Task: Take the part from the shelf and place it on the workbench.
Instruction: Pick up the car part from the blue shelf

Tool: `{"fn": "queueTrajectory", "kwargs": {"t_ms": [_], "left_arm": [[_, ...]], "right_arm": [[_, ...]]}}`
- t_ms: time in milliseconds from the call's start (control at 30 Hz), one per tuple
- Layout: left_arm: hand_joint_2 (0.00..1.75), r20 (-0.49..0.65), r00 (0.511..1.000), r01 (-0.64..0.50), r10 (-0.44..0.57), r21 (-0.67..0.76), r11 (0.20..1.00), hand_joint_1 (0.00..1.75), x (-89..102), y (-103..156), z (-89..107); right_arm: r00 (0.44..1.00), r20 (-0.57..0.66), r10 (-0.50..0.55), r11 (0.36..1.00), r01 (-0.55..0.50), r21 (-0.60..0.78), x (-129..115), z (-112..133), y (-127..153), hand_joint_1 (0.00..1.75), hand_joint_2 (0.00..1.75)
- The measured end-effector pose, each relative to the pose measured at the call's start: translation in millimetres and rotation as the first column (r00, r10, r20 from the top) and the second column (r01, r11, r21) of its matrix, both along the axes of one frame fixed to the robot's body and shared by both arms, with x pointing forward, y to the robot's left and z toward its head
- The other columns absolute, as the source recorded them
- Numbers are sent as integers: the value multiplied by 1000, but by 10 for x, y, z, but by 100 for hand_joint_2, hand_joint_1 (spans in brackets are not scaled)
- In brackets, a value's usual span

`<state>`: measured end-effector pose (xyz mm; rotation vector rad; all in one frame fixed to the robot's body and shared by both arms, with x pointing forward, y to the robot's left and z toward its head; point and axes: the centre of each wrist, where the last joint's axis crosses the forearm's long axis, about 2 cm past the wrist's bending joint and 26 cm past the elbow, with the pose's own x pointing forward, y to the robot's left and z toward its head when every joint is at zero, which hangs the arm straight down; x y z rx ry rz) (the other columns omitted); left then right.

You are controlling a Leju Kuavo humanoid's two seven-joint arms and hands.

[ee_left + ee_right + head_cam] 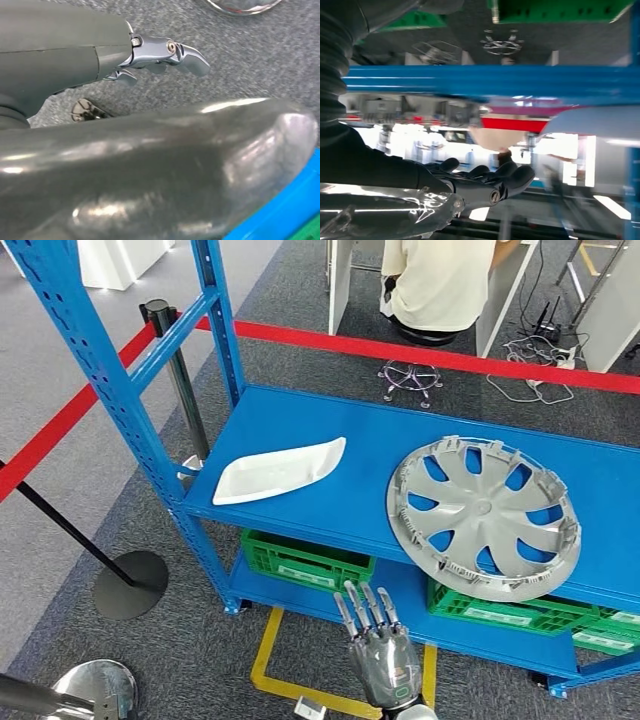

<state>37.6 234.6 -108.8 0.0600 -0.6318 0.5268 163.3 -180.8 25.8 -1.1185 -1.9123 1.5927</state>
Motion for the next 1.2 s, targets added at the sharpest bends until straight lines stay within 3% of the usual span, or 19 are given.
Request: {"fn": "queueTrajectory", "kwargs": {"t_ms": [267,333,433,667,767,1033,1200], "left_arm": [[0,2,1000,1,-1,0,1000,0,9,2,1],[0,14,1000,1,-1,-5,1000,0,18,1,1],[0,28,1000,-3,3,-12,1000,0,18,-1,1],[0,24,1000,-7,8,-11,1000,0,2,0,0],[0,23,1000,-8,8,-9,1000,0,5,0,0],[0,23,1000,-2,2,-8,1000,0,6,1,0],[0,22,1000,-1,1,-8,1000,0,4,-1,0]], "right_arm": [[1000,-9,5,1000,-5,-19,4,-35,-39,0,175],[999,-44,10,997,-13,-73,64,-116,-198,0,175],[992,-99,-74,992,63,-109,84,-215,-438,0,175],[970,-71,-232,971,227,-78,129,-195,-491,0,175],[954,21,-299,954,300,-15,308,-32,-469,0,175],[951,249,-181,983,172,57,778,602,-553,0,175],[941,301,-152,988,138,67,846,777,-605,0,175]]}}
